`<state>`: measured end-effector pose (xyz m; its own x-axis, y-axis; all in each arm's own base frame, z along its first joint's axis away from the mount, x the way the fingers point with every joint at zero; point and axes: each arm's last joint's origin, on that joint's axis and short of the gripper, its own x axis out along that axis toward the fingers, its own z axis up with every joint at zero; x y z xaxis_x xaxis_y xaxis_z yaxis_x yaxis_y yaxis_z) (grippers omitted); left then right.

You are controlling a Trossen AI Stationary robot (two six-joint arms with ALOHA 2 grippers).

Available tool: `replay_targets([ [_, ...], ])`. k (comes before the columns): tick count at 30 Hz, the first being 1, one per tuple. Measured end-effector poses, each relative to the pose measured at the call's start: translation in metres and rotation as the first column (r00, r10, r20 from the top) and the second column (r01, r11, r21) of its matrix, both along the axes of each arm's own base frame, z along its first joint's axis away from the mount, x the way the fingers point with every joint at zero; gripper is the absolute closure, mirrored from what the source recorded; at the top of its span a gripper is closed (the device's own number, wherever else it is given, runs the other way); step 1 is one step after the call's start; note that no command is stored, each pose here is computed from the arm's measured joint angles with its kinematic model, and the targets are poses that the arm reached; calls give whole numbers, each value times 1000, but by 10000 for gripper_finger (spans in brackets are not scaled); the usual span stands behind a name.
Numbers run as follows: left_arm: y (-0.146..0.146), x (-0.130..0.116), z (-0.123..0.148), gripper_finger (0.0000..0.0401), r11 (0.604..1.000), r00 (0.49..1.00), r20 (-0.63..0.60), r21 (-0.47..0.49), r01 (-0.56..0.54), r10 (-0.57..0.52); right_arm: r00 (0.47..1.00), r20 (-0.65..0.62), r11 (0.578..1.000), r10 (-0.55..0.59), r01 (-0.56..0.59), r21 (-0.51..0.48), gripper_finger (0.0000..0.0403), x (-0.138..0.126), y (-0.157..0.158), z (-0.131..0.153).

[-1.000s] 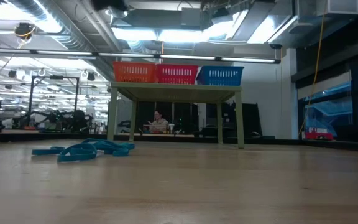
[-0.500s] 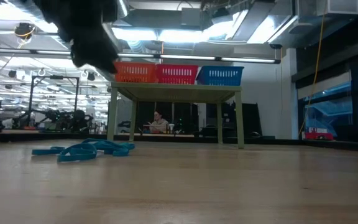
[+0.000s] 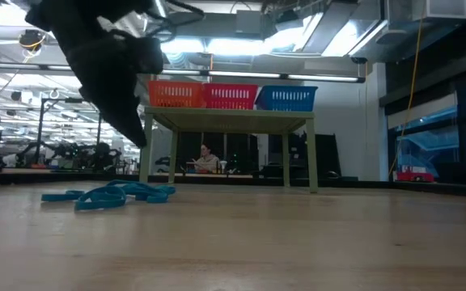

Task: Pick & Place Office Desk Supplies
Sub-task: Put the blue rubber band into the blue bin on the shelf

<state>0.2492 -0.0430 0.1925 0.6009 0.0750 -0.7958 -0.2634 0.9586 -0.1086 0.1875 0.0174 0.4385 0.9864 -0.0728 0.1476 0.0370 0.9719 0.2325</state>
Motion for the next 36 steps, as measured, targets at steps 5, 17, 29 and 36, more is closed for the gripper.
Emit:
replay_targets([
  [5, 4, 5, -14, 194, 1000, 998, -70, 21, -6, 7, 994, 11, 994, -109, 108, 18, 230, -37, -4, -34],
  [17, 26, 24, -43, 194, 1000, 993, -117, 12, -18, 19, 980, 94, 983, -177, 172, 63, 230, -78, -9, -122],
  [29, 41, 26, -46, 194, 995, 992, -124, -94, 14, -26, 943, 323, 996, -84, 75, 42, 231, -118, -13, -183],
  [36, 41, 24, -52, 194, 993, 982, -177, -112, 44, -64, 966, 242, 991, -87, 58, 122, 220, -104, -11, -220],
])
